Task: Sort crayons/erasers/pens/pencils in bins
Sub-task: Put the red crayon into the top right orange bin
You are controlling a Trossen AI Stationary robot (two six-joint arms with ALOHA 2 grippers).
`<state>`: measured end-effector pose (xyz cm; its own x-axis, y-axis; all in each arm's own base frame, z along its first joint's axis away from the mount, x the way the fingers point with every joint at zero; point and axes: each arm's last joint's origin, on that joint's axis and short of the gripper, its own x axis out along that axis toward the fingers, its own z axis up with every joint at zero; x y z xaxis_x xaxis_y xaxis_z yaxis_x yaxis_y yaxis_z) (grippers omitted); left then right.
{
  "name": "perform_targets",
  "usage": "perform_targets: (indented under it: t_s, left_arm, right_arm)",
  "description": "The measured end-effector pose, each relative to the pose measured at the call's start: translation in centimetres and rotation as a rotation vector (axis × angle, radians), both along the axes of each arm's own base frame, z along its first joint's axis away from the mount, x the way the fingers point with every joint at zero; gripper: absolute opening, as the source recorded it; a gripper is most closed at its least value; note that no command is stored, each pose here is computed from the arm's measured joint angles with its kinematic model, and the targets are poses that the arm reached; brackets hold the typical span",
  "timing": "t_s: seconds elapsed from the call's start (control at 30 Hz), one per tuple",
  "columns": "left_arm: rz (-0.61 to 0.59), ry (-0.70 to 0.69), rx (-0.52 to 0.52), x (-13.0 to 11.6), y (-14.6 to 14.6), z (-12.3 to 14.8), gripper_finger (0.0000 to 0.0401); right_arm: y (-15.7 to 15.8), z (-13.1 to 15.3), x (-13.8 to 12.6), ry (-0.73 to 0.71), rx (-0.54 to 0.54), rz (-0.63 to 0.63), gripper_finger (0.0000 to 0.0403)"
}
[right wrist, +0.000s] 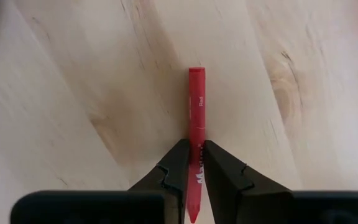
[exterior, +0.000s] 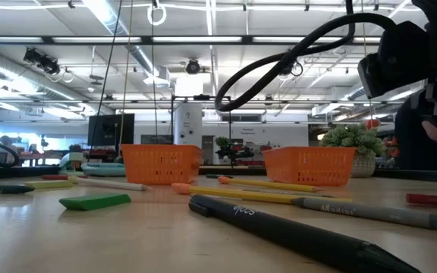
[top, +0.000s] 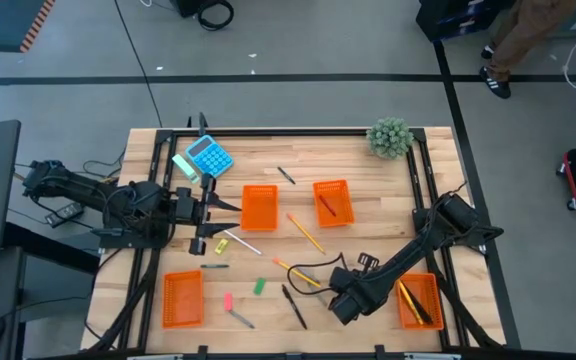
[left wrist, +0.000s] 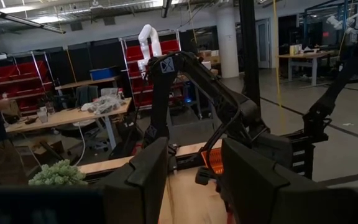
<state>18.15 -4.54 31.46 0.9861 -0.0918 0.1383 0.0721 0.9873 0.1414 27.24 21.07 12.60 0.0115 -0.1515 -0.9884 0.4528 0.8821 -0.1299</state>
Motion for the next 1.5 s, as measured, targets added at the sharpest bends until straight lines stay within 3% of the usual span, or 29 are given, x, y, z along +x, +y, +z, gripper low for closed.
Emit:
perform_targets:
  t_s: [0.37,1.07,1.33,1.5]
  left_arm:
    - [0.000,0.001,-0.001,0.0,0.0,0.0,0.0162]
    - [-0.002,0.002,-0.008,0.0,0.0,0.0,0.0162]
    - [-0.002,0.002,-0.009,0.0,0.0,0.0,0.0162]
    - [-0.001,0.002,-0.008,0.0,0.0,0.0,0.0162]
  right_arm:
    - [0.4,-0.1,0.4,-0.050,0.029,0.051,0.0055]
    - [1.7,0.1,0.6,-0.132,0.080,0.021,0.0055]
    - [1.7,0.1,0.7,-0.133,0.083,0.043,0.0034]
    - [1.7,1.6,0.6,-0.170,0.126,0.049,0.0031]
